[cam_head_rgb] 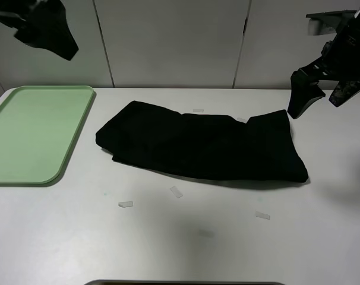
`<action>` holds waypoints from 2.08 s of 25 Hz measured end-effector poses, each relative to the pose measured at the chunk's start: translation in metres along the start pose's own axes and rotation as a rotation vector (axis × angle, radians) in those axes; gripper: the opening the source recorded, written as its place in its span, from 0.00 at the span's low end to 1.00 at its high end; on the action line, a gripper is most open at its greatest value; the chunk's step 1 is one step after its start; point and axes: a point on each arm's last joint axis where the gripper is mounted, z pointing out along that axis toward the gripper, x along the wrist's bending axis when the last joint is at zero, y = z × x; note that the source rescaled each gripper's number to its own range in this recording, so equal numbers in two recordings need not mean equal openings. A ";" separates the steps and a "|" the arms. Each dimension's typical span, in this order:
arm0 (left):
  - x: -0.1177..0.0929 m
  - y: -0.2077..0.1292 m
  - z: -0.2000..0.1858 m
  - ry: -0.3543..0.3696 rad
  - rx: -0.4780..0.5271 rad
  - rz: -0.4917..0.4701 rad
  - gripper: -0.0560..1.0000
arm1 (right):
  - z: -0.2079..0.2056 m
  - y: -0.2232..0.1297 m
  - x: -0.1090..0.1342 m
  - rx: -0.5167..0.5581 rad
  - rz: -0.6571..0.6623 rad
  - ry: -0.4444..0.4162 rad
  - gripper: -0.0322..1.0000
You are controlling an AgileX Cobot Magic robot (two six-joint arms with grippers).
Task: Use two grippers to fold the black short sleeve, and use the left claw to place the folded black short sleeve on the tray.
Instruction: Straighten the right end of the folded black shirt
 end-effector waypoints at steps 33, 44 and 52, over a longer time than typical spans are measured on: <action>-0.035 -0.278 -0.047 -0.105 -0.347 -0.209 0.99 | -0.002 0.003 0.002 -0.038 0.012 0.023 1.00; -0.035 -0.279 -0.048 -0.106 -0.354 -0.209 0.98 | -0.002 0.003 0.002 -0.043 0.012 0.022 1.00; -0.037 -0.279 -0.048 -0.002 -0.341 -0.314 0.98 | 0.001 0.011 0.000 -0.115 0.053 0.000 1.00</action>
